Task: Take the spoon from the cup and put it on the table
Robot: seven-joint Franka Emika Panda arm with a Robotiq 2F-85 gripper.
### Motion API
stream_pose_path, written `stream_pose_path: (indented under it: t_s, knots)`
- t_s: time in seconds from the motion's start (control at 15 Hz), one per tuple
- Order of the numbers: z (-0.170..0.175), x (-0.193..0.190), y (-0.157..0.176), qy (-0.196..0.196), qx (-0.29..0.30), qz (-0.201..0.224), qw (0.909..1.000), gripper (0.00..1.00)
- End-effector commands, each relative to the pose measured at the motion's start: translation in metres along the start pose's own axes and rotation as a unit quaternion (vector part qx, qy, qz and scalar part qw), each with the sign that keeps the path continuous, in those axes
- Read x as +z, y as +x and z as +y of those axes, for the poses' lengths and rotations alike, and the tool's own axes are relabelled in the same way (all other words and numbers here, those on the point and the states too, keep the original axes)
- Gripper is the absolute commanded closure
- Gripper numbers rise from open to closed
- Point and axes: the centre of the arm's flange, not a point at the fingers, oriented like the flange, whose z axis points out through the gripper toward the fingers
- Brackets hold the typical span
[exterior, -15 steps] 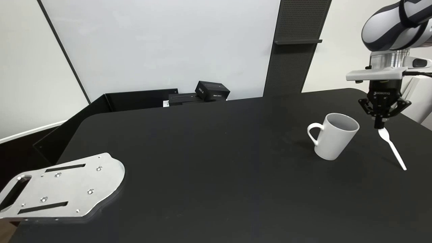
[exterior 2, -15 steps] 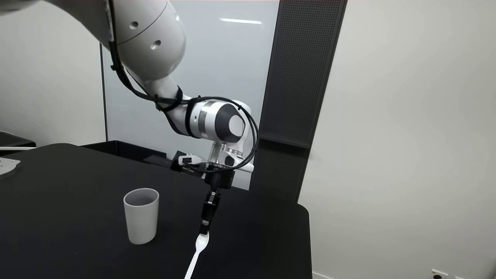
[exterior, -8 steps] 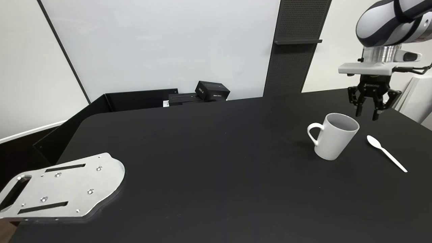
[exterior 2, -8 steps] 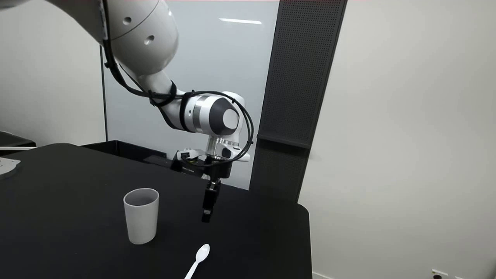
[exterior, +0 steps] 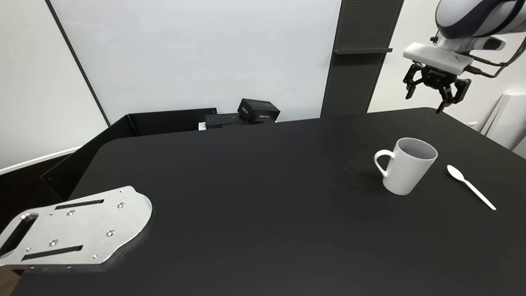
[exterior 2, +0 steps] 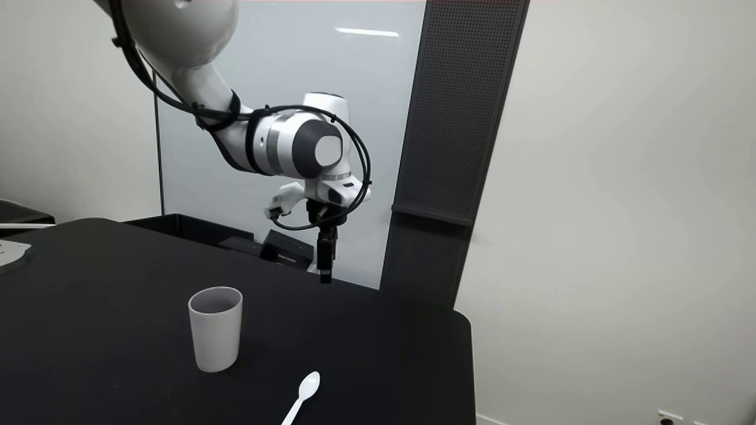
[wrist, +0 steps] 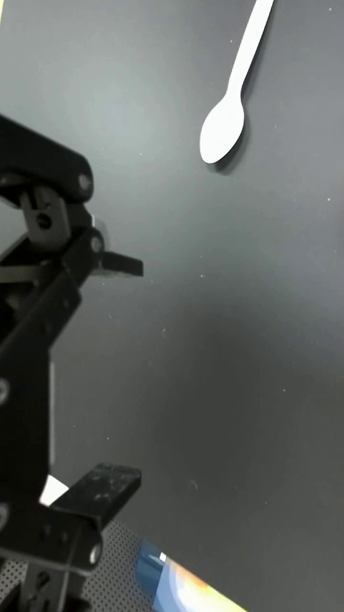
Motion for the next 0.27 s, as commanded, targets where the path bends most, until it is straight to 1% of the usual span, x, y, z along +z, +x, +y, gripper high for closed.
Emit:
stream_pose_path:
  t_s: [0.0,0.2]
  knots:
    - [0.0011,-0.0043,-0.0017,0.006,0.000,0.001,1.0000,0.00]
    - [0.0050,-0.0095,-0.0029,0.009,0.000,0.000,1.0000,0.00]
